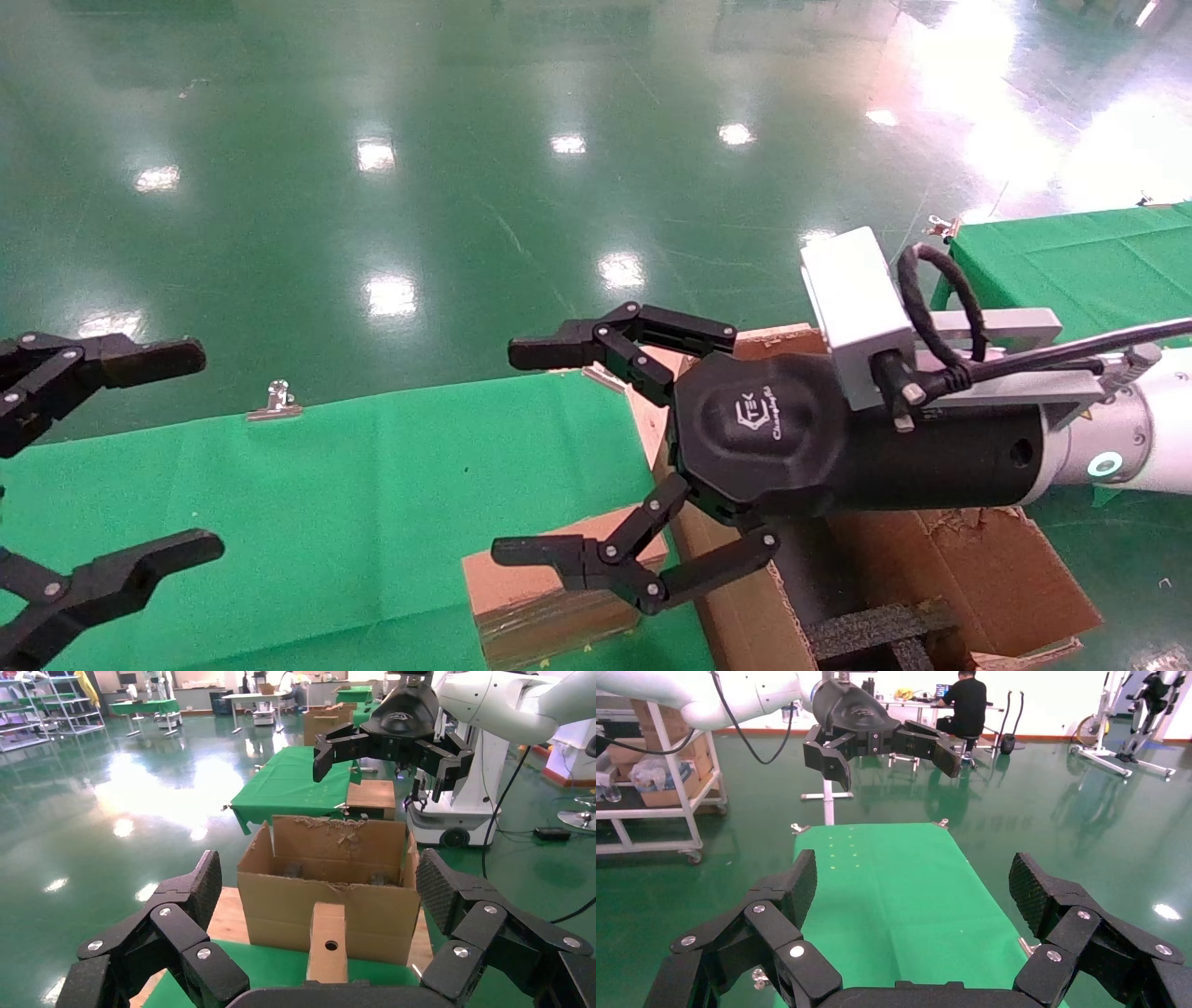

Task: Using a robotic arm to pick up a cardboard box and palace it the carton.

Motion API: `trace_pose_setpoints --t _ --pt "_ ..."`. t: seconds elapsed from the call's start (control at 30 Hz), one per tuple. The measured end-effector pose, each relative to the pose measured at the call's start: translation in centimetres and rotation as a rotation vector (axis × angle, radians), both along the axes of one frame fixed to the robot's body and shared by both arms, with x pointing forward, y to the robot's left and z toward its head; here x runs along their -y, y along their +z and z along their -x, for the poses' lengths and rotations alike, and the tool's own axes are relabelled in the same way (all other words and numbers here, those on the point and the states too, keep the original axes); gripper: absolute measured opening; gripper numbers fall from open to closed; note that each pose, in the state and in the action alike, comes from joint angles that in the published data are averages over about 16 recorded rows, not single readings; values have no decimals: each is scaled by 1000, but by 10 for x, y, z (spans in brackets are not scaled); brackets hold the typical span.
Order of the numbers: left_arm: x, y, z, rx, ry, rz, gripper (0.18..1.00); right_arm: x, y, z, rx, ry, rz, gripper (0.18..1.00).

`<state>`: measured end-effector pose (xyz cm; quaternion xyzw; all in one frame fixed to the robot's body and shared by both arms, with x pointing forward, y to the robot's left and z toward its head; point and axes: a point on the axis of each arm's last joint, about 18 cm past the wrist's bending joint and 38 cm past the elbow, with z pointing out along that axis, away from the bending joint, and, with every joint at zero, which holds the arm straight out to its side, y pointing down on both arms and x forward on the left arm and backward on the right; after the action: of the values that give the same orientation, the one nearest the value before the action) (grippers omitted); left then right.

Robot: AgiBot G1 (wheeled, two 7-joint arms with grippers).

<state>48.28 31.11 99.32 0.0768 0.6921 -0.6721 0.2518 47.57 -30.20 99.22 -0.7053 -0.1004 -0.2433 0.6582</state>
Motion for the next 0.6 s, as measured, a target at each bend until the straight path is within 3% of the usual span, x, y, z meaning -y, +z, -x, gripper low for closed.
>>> trace_pose_setpoints --t 0.6 --pt "0 0 0 0 0 0 999 0 0 0 0 -1 0 1000"
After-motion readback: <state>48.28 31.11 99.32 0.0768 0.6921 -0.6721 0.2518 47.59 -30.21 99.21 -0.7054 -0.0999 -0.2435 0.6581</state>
